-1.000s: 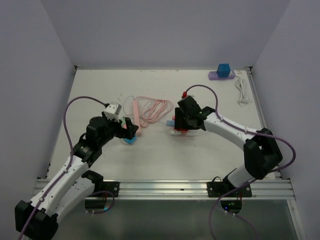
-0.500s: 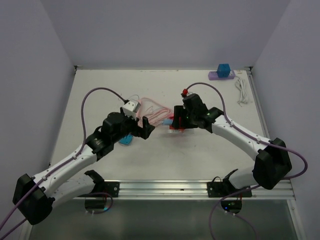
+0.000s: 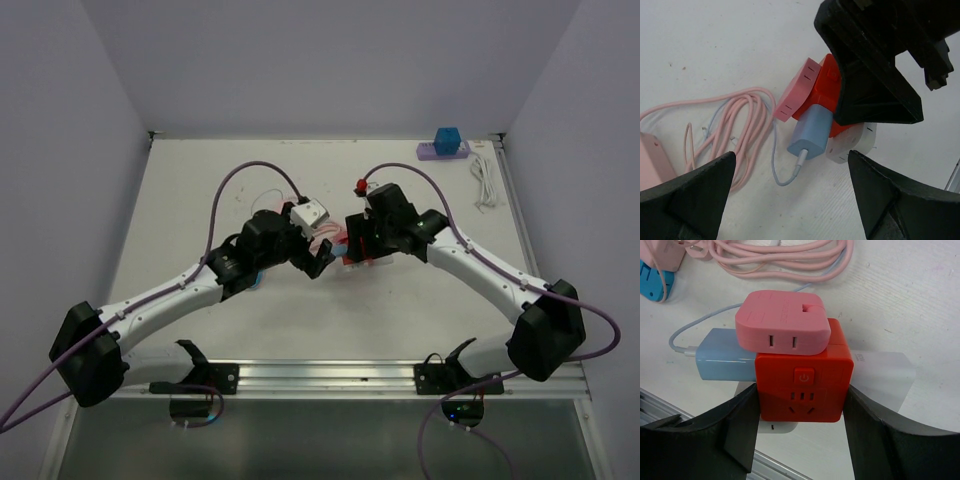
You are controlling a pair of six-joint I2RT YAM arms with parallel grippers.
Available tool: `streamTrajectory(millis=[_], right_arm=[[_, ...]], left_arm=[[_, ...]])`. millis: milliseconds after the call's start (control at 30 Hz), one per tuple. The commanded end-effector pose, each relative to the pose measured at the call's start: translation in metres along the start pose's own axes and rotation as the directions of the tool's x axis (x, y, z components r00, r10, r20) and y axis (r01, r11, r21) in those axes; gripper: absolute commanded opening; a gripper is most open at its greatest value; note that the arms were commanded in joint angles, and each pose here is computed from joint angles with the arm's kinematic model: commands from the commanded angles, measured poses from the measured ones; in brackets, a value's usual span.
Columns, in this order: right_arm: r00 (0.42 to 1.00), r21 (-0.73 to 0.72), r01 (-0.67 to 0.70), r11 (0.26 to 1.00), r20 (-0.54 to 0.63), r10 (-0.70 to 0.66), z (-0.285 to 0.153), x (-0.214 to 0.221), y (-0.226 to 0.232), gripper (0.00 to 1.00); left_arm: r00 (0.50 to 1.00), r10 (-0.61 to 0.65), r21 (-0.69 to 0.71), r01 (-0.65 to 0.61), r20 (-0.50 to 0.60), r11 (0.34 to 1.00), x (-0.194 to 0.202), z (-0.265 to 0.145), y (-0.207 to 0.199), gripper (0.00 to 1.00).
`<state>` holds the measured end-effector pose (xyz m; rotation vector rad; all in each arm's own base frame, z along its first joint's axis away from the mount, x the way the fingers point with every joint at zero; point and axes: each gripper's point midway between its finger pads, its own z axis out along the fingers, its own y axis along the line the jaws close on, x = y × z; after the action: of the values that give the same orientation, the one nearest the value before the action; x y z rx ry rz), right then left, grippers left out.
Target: Pull the plug off the socket
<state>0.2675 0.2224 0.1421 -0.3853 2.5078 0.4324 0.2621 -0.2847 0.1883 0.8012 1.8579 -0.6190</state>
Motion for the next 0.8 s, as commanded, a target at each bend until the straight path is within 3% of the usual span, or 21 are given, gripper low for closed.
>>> streamTrajectory(millis=[0,167,233,467,633,767], right_arm=[[0.994,-0.104,0.054,0.993,0.105,-0.043,-0.032,-0.038,0.027,0.00],[0.998,-0.128,0.056,0.990,0.039,-0.052,-0.040,-0.038,0.035,0.00],[0.998,-0.143,0.065,0.988,0.014,-0.063,-0.043,-0.035,0.037,0.00],[0.996,-0.191,0.086,0.978,0.007,-0.087,-0.052,-0.039,0.047,0.00],[0.994,-0.186,0.112,0.976,0.005,-0.113,-0.056,-0.038,0.045,0.00],[0.993,-0.175,0.118,0.977,0.004,-0.119,-0.056,-0.038,0.042,0.00]], left_arm=[[0.986,0.163,0.060,-0.166,0.043,0.984,-0.019,0.007,-0.010,0.96],[0.967,0.251,0.083,-0.253,0.038,0.964,-0.011,0.012,-0.012,0.95],[0.961,0.270,0.086,-0.274,0.056,0.958,-0.013,0.013,-0.013,0.87],[0.942,0.328,0.104,-0.334,0.076,0.937,-0.014,0.018,-0.014,0.82],[0.934,0.345,0.148,-0.356,0.093,0.923,-0.013,0.015,-0.022,0.58],[0.932,0.350,0.164,-0.361,0.091,0.918,-0.011,0.014,-0.024,0.57]])
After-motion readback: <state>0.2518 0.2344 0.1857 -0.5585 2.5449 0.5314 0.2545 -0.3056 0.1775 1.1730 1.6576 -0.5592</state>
